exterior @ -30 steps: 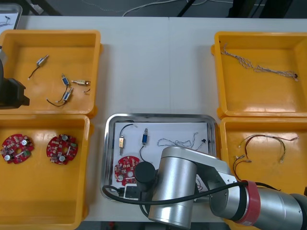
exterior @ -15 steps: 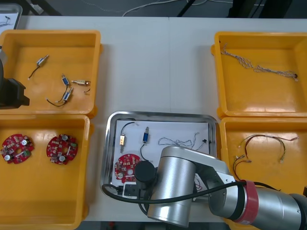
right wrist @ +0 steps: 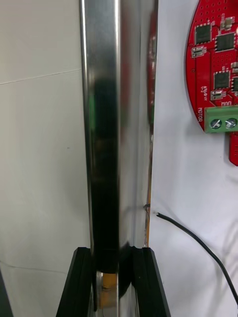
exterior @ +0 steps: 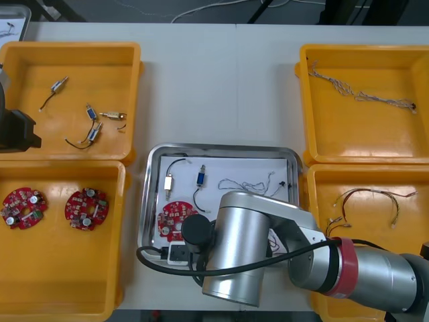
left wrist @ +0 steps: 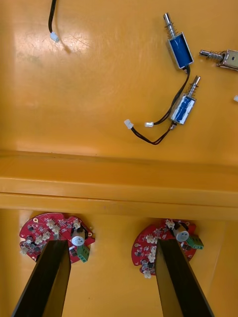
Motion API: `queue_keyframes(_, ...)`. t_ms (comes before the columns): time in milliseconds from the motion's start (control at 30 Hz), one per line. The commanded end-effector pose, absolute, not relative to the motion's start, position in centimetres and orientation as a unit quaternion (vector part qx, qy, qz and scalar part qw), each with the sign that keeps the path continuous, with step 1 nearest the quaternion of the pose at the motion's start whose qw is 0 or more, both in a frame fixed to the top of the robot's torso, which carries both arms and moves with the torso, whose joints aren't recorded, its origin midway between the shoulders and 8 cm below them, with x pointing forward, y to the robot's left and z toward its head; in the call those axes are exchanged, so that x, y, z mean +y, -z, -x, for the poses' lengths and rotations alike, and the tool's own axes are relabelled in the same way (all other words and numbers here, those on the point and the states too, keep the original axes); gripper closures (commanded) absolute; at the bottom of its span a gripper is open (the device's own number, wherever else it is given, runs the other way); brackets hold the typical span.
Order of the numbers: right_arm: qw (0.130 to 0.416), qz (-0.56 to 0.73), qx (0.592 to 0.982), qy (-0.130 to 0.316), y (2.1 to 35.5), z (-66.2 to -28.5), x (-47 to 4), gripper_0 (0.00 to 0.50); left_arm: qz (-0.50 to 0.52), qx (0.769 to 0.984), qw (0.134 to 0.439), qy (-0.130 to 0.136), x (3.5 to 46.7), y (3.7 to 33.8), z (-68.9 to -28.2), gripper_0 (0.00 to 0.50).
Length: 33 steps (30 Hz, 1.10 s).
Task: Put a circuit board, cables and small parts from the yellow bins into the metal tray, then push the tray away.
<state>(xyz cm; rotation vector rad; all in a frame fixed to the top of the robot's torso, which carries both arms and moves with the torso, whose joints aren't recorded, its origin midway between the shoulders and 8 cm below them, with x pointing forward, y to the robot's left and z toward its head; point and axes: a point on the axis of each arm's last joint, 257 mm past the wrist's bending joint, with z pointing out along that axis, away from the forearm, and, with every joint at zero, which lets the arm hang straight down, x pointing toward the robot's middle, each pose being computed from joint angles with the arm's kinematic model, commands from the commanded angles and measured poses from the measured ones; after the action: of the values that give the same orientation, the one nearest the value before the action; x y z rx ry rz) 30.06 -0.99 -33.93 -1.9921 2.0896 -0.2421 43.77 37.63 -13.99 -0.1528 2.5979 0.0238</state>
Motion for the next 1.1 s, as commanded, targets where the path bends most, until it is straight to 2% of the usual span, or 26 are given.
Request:
queue_keyframes(33,0.138,0.717,0.676,0.102,32.2,-31.4,-0.2,0.500,0.011,0.956,0.288,-0.047,39.4,12.0,-43.8,0.000)
queue_keyframes(400,0.153,0.713,0.670,0.140,30.4,-34.9,-0.5,0.500,0.011,0.956,0.288,-0.047,39.4,12.0,-43.8,0.000)
queue_keyframes(833,0.196,0.699,0.665,0.176,27.2,-39.4,-0.3,0.500,0.011,0.956,0.288,-0.047,39.4,12.0,-43.8,0.000)
queue_keyframes(1100,0.212,0.687,0.665,0.199,25.3,-42.2,-0.9,0.500,0.011,0.956,0.288,-0.047,39.4,12.0,-43.8,0.000)
